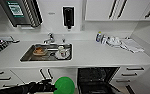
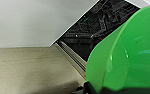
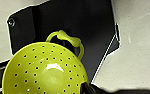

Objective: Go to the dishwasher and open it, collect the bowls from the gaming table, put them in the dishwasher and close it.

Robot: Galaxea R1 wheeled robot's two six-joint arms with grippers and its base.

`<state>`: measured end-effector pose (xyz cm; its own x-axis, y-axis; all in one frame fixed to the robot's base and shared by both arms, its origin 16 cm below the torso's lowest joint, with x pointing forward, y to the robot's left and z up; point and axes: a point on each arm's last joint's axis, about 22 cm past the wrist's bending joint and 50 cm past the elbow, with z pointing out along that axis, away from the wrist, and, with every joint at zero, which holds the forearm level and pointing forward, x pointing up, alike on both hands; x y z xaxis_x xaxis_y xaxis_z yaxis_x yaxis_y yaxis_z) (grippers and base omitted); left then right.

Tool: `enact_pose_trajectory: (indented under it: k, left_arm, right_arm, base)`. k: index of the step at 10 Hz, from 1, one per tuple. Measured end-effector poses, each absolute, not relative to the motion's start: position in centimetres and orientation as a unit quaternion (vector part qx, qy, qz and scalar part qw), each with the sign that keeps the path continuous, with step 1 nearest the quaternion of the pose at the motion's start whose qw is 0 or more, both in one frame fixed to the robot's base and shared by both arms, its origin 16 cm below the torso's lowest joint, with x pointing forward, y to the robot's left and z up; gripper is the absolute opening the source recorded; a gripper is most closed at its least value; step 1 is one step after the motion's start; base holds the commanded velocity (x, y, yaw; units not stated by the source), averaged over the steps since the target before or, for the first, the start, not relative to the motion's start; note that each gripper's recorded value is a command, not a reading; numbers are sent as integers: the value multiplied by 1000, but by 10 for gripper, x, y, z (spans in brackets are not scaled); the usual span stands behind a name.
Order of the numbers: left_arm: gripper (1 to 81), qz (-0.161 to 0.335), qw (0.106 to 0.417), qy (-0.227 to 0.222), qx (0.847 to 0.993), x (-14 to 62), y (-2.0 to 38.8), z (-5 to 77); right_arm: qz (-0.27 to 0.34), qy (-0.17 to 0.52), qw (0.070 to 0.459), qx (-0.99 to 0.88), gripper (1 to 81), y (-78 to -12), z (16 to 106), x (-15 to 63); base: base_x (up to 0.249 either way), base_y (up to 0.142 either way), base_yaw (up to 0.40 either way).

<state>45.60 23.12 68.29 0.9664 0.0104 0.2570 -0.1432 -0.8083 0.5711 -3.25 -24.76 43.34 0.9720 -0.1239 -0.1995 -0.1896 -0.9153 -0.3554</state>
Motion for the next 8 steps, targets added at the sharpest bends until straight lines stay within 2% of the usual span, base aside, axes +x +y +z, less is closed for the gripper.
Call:
enact_pose_trajectory:
  k: [3,6,8]
  left_arm:
    - [10,124,303,-46,944,486,212,688]
    - [10,120,317,-63,939,513,159,696]
    - [10,117,312,-64,941,527,142,691]
  right_arm:
    - [87,80,193,-974,10,-244,433,-30]
    - [84,80,194,-974,10,-242,433,-26]
    - [84,79,196,-974,10,-239,433,-25]
  base:
    - [0,0,0]
    - [0,0,0]
    - [0,0,0]
